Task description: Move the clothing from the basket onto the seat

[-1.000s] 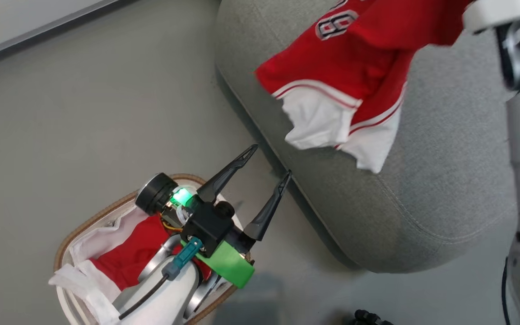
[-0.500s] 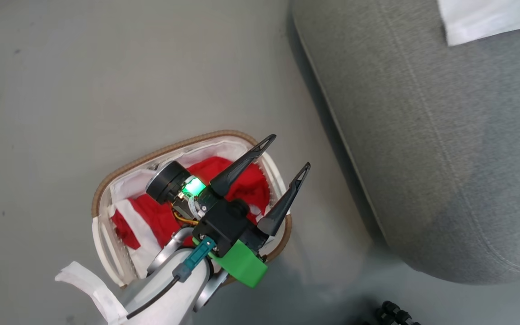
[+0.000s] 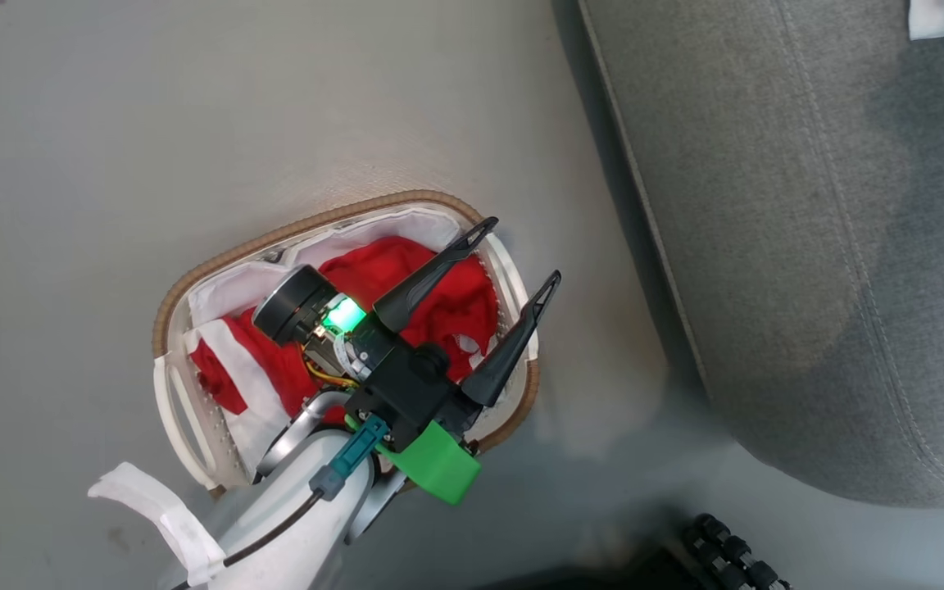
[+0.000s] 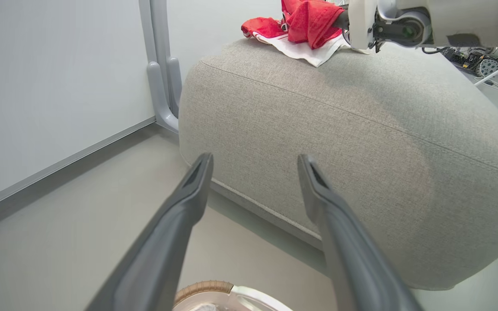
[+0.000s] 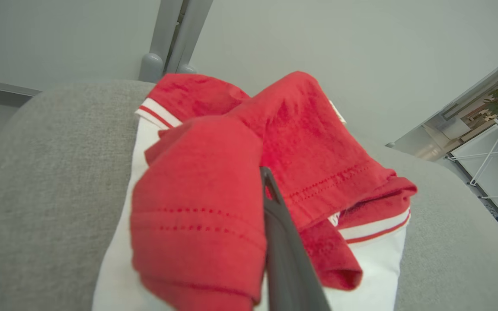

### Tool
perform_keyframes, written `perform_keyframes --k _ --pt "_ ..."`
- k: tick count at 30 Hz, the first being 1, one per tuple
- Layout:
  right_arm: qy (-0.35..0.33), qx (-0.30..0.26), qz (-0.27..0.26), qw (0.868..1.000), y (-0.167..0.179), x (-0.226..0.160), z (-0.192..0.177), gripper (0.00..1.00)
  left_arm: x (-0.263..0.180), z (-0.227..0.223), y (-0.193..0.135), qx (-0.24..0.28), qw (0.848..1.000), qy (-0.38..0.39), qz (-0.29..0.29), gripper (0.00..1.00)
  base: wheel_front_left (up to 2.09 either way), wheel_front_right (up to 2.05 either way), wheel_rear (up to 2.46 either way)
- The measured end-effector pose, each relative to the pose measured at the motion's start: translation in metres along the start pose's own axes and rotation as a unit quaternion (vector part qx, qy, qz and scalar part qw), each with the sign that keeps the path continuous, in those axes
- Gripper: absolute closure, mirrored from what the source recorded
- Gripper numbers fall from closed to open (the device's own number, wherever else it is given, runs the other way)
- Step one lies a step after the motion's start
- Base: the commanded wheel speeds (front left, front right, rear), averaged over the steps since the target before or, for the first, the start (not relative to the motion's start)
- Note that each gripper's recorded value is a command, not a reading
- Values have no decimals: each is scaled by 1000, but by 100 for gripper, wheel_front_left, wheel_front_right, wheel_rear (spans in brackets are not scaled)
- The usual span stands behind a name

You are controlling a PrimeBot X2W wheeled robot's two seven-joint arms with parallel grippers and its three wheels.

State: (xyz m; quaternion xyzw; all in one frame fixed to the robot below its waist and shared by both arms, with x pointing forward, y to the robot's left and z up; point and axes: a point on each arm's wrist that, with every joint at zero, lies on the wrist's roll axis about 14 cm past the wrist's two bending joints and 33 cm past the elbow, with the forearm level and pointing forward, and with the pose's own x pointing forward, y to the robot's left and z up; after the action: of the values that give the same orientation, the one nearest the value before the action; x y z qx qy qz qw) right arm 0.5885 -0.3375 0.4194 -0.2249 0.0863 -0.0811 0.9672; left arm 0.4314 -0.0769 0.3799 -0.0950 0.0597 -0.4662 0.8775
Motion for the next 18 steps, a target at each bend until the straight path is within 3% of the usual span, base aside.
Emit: perform_keyframes --k 2,3,4,18 --pt "2 -8 5 1000 1 -6 -2 51 3 1 -2 -1 1000 -3 -4 0 0 0 0" --pt "2 -12 9 1000 1 -9 -2 9 4 2 -3 -1 1000 -4 -6 0 0 0 0" --pt "2 -12 11 1000 2 -13 -3 0 5 2 -4 -1 1000 -5 -7 0 0 0 0" --pt "10 4 27 1000 -1 -76 -5 0 8 41 -16 10 999 -36 -3 0 0 0 0"
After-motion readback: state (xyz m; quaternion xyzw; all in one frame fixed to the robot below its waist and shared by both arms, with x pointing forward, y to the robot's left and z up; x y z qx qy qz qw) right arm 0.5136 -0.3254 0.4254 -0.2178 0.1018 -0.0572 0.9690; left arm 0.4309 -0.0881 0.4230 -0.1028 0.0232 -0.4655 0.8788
